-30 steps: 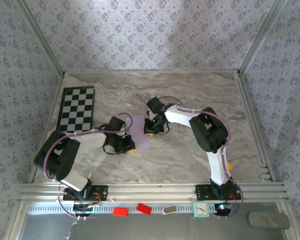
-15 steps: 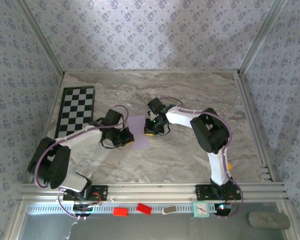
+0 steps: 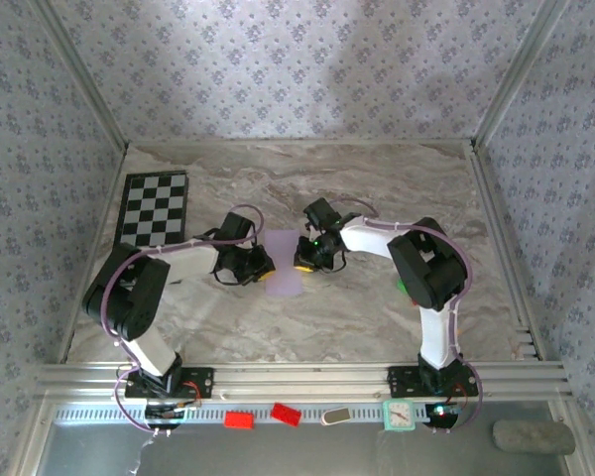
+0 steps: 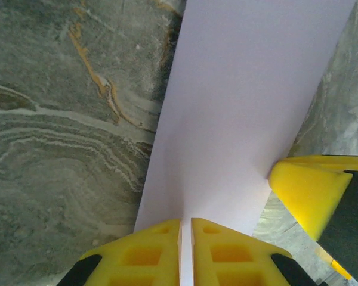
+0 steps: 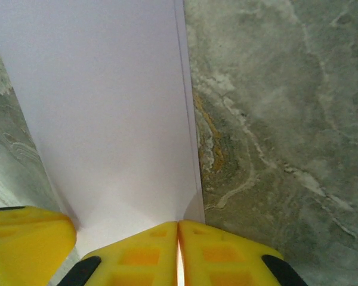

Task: Fold a paper plane with a square sheet of paper (pick it up from the middle)
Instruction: First fold the square sheet of paper in half at the center of the table.

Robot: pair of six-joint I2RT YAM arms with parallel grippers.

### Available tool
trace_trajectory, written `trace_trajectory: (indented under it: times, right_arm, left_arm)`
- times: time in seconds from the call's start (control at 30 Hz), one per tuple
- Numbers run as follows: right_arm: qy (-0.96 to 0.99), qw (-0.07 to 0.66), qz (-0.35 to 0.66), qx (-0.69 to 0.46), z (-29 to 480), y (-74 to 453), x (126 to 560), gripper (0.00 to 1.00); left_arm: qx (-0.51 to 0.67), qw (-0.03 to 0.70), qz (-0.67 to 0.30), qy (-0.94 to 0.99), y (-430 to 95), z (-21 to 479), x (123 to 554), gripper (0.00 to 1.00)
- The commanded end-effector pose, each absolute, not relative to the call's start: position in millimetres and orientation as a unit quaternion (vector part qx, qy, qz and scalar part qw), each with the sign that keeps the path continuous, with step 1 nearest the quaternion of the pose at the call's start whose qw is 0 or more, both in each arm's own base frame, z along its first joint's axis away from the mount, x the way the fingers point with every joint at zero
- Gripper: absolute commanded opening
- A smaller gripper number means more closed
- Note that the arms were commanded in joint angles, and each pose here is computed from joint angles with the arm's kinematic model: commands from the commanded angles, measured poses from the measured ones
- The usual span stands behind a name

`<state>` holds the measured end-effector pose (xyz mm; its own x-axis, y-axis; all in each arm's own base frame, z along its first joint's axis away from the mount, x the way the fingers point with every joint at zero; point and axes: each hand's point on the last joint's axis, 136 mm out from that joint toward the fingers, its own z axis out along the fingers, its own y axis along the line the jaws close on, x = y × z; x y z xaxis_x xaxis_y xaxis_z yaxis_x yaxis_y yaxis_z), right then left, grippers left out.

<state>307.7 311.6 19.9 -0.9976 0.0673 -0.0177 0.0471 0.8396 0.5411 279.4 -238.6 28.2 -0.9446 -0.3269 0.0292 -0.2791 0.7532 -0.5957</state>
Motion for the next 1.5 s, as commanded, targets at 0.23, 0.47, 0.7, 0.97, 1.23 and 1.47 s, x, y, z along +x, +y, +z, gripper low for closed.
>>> trace_trajectory:
  times: [0.23,0.47,0.7,0.97,1.23,1.47]
  right_arm:
    - [0.951,0.036,0.308,-0.010,37,323,321,0.17]
    - [0.951,0.043,0.306,-0.022,36,325,328,0.18]
    - [0.950,0.037,0.307,-0.041,30,334,336,0.18]
    - [0.960,0.033,0.275,-0.025,9,323,342,0.17]
    - [0.974,0.002,0.224,0.016,-24,302,330,0.14]
    - [0.979,-0.005,0.203,0.034,-34,292,324,0.14]
  left_arm:
    - [-0.161,0.020,-0.296,0.941,-238,13,271,0.12]
    - [-0.157,0.008,-0.281,0.947,-235,5,267,0.12]
    - [-0.154,0.007,-0.273,0.949,-234,5,267,0.11]
    - [-0.125,0.006,-0.282,0.951,-240,17,268,0.12]
    - [-0.087,-0.004,-0.263,0.961,-245,22,244,0.12]
    - [-0.081,-0.015,-0.248,0.965,-239,18,222,0.12]
